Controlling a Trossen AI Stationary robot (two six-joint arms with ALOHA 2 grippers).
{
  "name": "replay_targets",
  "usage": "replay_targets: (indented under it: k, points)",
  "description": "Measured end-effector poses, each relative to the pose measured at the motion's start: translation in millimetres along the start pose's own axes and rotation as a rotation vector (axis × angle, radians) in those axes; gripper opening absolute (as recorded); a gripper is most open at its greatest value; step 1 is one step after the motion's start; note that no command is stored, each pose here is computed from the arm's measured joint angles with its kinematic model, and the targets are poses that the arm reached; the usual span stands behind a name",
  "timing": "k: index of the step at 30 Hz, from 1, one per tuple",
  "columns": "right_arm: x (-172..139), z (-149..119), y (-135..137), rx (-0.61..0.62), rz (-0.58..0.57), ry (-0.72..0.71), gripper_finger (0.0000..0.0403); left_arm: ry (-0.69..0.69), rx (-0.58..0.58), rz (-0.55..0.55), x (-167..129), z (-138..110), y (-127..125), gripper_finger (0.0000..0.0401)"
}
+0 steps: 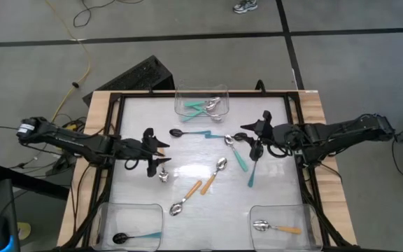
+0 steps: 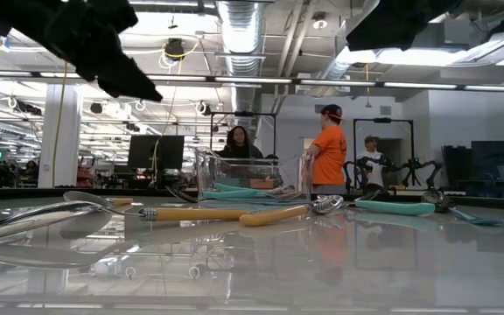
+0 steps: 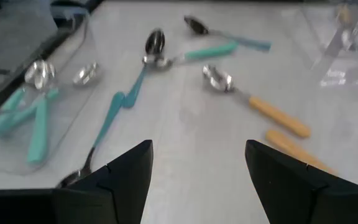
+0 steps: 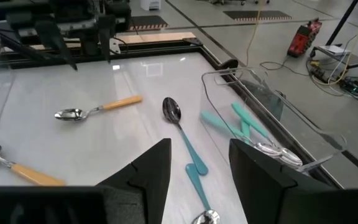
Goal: Sort silverware by color (type)
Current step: Put the left orange spoon into the bottom right transparent bin
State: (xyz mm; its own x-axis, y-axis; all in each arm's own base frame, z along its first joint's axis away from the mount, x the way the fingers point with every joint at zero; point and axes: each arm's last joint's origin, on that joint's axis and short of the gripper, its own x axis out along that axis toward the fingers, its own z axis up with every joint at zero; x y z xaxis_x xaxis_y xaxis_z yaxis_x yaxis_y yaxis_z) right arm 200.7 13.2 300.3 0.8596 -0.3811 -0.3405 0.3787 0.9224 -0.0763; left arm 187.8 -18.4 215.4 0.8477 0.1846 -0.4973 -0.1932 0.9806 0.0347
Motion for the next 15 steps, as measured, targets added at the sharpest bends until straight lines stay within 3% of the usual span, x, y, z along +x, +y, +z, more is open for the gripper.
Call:
replay_targets:
  k: [11,15]
  points:
    - [0,0,0,0.016,0.000,0.002,0.0187,0.092,-0.043,-0.042,16,-9,-6,0.0243]
    - [0,0,0,0.016,0.000,0.002,0.0187,0.124,0.046,-0.140,14,-13,-14,0.0243]
